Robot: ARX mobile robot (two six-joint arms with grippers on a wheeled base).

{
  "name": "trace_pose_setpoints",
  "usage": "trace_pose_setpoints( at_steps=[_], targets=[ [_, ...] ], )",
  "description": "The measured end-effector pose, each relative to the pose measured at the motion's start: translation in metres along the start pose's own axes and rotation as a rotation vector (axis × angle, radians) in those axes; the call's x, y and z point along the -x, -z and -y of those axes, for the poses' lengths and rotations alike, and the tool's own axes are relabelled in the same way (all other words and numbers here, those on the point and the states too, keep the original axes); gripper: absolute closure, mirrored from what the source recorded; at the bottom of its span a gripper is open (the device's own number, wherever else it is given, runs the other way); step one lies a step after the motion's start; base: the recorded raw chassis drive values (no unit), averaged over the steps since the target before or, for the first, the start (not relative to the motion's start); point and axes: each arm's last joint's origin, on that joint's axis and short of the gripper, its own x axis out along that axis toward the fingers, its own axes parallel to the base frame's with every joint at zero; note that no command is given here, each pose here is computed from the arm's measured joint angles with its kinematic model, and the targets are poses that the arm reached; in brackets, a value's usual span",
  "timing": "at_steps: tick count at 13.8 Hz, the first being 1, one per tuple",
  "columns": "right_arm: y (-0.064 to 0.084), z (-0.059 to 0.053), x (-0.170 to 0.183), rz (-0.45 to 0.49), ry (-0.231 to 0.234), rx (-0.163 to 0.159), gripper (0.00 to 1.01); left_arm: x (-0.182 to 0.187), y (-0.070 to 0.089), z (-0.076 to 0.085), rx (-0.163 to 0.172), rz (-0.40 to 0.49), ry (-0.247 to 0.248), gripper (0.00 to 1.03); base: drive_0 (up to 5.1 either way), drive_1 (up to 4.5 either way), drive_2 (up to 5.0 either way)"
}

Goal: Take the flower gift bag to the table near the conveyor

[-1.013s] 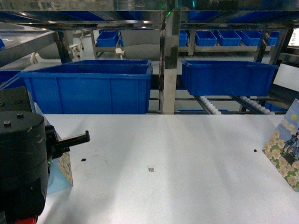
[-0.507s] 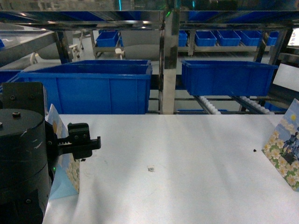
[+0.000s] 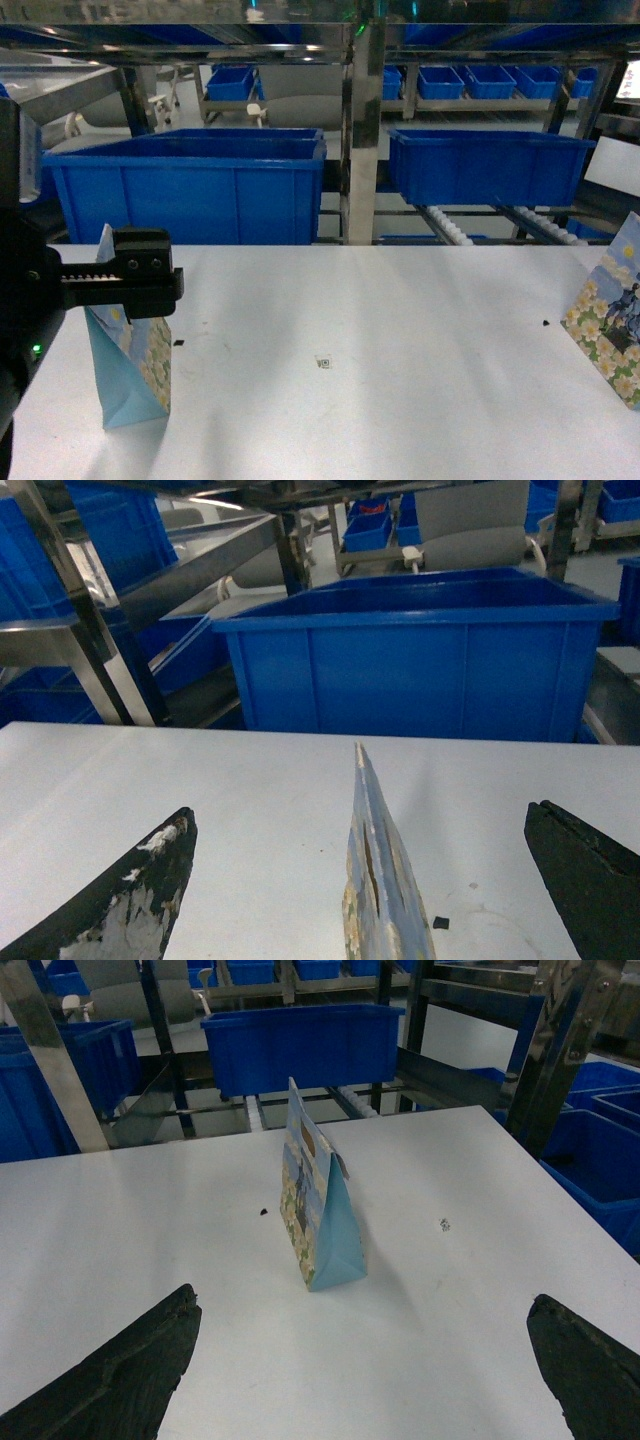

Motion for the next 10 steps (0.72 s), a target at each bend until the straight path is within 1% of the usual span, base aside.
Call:
trace_pose_setpoints(
  at_steps=[1, 2, 3, 4, 6, 8, 9, 10],
  targets=[
    [0.0, 0.0, 0.0, 0.0, 0.0, 0.0, 0.03, 0.011, -0.007, -0.007, 0.003, 0.022, 0.017, 0.05, 0.0, 0.0, 0.0],
    [0.0, 0.0, 0.0, 0.0, 0.0, 0.0, 0.03, 0.024, -0.016, -0.018, 0.028, 0.058, 0.043, 0.05, 0.0, 0.0, 0.0],
    [0.0, 0.0, 0.0, 0.0, 0.0, 0.0, 0.03, 0.03, -0.022, -0.024, 0.046, 0.082, 0.051, 0.05, 0.0, 0.0, 0.0],
    [0.0, 0.0, 0.0, 0.0, 0.0, 0.0, 0.03, 0.033, -0.025, -0.026, 0.057, 0.096, 0.054, 0.05, 0.0, 0.0, 0.0],
    [0.0, 0.0, 0.0, 0.0, 0.0, 0.0, 0.03, 0.059, -0.048, -0.042, 0.125, 0.201, 0.1, 0.05, 0.0, 0.0, 0.0],
    [0.0, 0.0, 0.0, 0.0, 0.0, 0.0, 0.03, 0.086, -0.05, -0.056, 0.104, 0.18, 0.139, 0.05, 0.0, 0.0, 0.0],
    [0.0, 0.0, 0.0, 0.0, 0.0, 0.0, 0.03, 0.1, -0.051, -0.063, 0.103, 0.175, 0.147, 0.05, 0.0, 0.0, 0.0],
    [0.0, 0.0, 0.0, 0.0, 0.0, 0.0, 0.03, 0.112, -0.048, -0.07, 0.105, 0.167, 0.145, 0.05, 0.0, 0.0, 0.0]
  ],
)
